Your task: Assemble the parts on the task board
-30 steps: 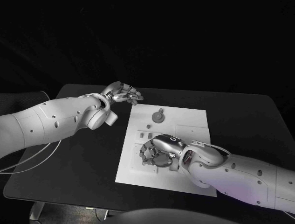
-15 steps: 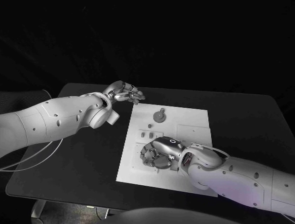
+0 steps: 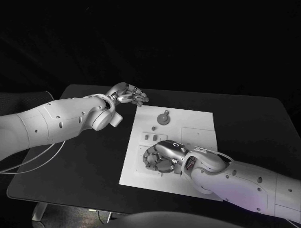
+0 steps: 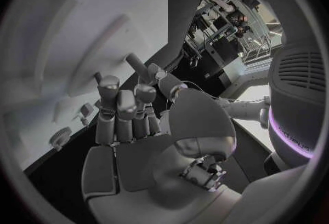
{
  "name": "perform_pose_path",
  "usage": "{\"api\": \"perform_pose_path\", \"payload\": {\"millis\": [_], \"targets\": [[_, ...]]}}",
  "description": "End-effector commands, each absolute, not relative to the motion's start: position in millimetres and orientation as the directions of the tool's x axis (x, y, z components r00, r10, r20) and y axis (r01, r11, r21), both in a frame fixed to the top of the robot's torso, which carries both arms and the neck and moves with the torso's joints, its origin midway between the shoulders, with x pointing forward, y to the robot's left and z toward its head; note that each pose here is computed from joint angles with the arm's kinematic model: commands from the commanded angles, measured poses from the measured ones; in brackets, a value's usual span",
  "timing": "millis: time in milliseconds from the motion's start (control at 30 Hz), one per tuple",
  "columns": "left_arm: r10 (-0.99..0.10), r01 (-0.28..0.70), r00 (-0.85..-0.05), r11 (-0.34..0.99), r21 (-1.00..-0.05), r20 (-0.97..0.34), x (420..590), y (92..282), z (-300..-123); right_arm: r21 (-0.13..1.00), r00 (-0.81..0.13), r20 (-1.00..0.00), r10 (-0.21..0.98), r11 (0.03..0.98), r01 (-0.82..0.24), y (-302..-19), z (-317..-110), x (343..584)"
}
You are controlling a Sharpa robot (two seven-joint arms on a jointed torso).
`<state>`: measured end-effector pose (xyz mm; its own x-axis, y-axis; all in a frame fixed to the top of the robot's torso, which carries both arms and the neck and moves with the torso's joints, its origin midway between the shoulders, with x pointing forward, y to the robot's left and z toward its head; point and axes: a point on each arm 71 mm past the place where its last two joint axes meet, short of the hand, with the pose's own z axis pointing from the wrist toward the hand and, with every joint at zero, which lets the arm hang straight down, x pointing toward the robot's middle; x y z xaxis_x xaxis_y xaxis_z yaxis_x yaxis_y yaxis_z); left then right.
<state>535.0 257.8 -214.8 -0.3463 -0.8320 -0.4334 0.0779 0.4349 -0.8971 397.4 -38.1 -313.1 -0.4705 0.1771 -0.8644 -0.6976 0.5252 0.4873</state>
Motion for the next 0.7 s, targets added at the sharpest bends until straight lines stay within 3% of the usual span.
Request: {"api": "perform_pose_path", "payload": {"millis": [33, 700], "targets": [[-0.831, 0.084, -0.357, 0.425, -0.901, -0.426, 534.7, 255.4, -213.8, 0.472, -0.47, -0.87, 0.15, 0.529, -0.705, -39.4, -317.6, 396.7], [-0.832, 0.081, -0.355, 0.428, -0.9, -0.427, 534.6, 257.5, -213.9, 0.465, -0.473, -0.87, 0.137, 0.543, -0.699, -44.7, -320.7, 399.8]]}}
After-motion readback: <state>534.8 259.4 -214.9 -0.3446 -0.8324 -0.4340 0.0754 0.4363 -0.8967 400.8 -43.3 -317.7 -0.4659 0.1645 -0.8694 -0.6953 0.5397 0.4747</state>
